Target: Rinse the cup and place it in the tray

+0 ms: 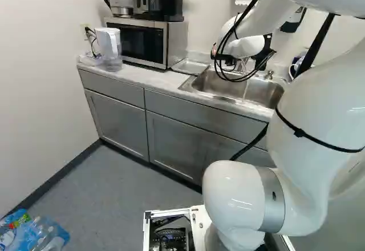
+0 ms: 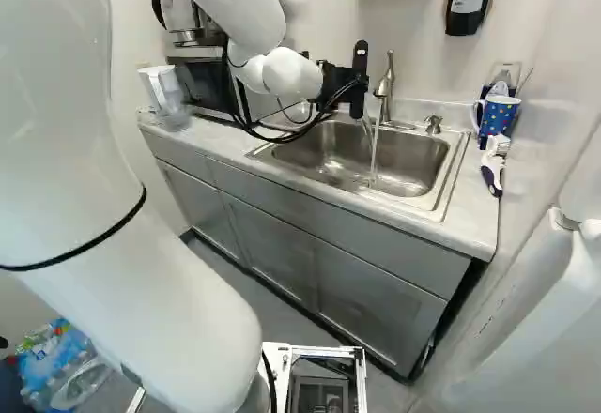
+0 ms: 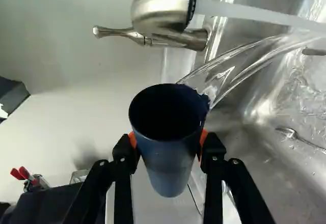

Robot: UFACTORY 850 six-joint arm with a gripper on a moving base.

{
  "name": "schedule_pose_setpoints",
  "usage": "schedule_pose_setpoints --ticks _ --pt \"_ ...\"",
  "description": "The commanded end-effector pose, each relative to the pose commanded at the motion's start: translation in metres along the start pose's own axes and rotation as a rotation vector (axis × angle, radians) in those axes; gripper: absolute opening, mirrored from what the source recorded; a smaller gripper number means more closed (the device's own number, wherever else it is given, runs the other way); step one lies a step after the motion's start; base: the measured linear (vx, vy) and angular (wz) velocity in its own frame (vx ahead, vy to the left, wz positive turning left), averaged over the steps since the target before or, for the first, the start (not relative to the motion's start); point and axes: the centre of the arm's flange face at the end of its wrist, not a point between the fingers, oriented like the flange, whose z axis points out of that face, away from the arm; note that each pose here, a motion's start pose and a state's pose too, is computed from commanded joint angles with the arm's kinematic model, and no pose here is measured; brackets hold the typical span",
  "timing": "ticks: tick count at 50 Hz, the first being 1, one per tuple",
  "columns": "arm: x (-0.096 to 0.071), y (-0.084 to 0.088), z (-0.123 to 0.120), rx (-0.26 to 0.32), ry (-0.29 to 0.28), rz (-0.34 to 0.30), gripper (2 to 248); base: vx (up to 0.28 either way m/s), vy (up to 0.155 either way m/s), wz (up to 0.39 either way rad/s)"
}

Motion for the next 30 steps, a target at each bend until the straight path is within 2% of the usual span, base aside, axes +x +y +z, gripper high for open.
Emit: schedule_pose_setpoints --ticks 30 --pt "0.0000 0.0000 0.0000 0.000 0.000 0.305 126 0.000 0.000 0.000"
